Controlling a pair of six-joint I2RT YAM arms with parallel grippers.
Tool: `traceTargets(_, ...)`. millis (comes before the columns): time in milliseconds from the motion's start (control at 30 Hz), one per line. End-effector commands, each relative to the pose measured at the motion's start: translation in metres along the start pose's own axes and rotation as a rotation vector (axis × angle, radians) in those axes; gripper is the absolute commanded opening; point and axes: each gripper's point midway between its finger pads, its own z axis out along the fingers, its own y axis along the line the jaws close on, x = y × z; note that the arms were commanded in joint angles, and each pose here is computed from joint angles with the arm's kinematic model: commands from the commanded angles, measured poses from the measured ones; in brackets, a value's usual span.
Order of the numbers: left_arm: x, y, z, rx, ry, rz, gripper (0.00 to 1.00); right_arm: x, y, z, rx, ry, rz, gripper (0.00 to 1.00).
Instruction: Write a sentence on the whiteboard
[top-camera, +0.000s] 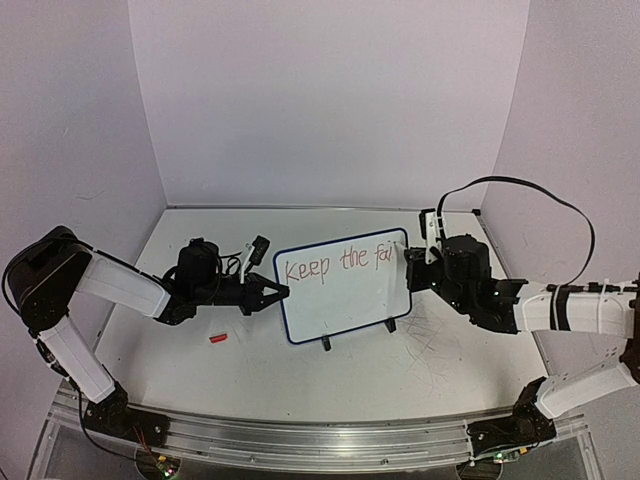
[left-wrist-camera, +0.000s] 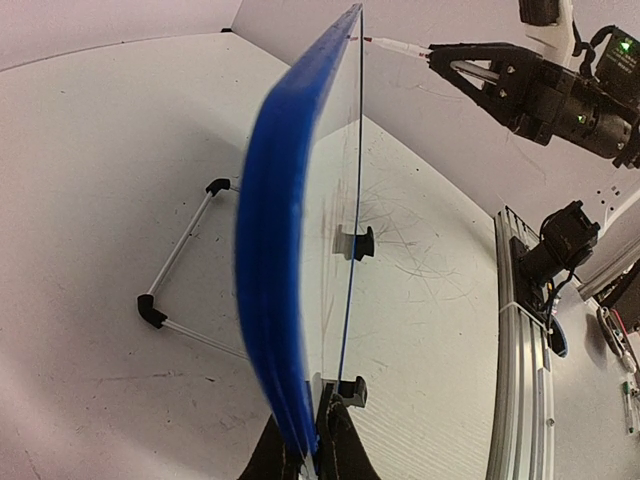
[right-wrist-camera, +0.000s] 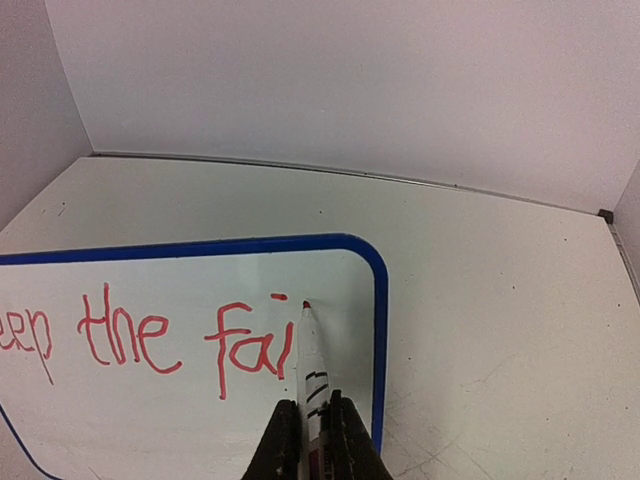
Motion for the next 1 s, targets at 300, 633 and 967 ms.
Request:
traceTargets(300,0.002,0.037,-0.007,-0.192,0.014,0.048,0.00,-0.005,-0.003,0.003,0.019,0.001,0.005,0.00)
traceTargets(633,0.000,0.037,-0.006,-0.188,0.012,0.048,0.00,0.018,-0.003,-0.001,0.000,0.061,0.004,0.00)
traceTargets(967,0.000,0.037,-0.005,-0.188,0.014,0.045,0.00,0.033,-0.007,-0.006,0.000,0.097,0.012,0.00)
